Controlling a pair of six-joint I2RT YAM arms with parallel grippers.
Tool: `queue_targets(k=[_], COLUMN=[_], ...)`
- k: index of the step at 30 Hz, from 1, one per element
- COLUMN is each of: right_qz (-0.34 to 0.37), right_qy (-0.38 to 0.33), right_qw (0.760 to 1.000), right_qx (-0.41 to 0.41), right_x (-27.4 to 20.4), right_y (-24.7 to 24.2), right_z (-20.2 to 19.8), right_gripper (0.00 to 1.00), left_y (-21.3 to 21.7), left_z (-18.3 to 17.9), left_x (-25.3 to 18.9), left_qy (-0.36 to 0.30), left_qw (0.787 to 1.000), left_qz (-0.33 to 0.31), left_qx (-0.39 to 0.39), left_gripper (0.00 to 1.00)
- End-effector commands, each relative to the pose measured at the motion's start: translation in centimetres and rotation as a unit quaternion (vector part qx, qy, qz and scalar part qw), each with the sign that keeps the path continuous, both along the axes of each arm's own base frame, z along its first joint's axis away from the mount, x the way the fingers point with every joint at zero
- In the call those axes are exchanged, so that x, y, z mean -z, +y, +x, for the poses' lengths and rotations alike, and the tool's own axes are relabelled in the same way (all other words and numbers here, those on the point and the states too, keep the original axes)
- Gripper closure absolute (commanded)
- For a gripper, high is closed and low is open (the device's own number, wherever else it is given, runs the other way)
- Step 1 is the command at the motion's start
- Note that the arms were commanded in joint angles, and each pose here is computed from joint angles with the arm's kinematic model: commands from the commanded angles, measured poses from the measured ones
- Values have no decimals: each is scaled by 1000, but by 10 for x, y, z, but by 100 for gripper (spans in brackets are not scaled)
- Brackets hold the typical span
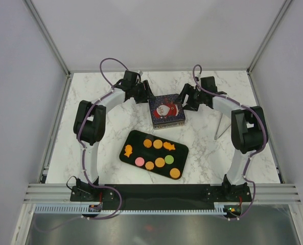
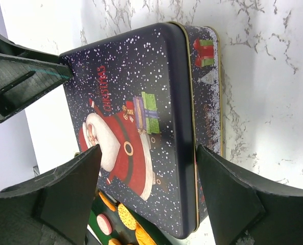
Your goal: Pack the cookies
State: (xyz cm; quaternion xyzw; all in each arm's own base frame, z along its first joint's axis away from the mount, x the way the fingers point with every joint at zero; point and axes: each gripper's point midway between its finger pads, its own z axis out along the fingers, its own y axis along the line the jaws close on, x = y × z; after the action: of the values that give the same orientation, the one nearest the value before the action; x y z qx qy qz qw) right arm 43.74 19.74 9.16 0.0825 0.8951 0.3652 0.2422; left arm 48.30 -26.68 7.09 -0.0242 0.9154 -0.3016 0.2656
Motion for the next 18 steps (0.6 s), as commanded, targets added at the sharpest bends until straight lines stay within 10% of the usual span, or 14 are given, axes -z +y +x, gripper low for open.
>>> queue_targets(k=[1,18], right_qz=[48,-1], right_qy=[-119,-78], right_qw=[992,996], right_qx=[-11,44], right_x=[-88,-46], right_y=[17,-9], right_z=[20,-16], right_gripper=[17,16], left_y=[12,9], left_z=[-42,-47], left_x=[65,76], left_qy=[88,101], left_qw=[994,993], left_qz=[64,52], left_qx=[17,17], left_gripper=[39,40])
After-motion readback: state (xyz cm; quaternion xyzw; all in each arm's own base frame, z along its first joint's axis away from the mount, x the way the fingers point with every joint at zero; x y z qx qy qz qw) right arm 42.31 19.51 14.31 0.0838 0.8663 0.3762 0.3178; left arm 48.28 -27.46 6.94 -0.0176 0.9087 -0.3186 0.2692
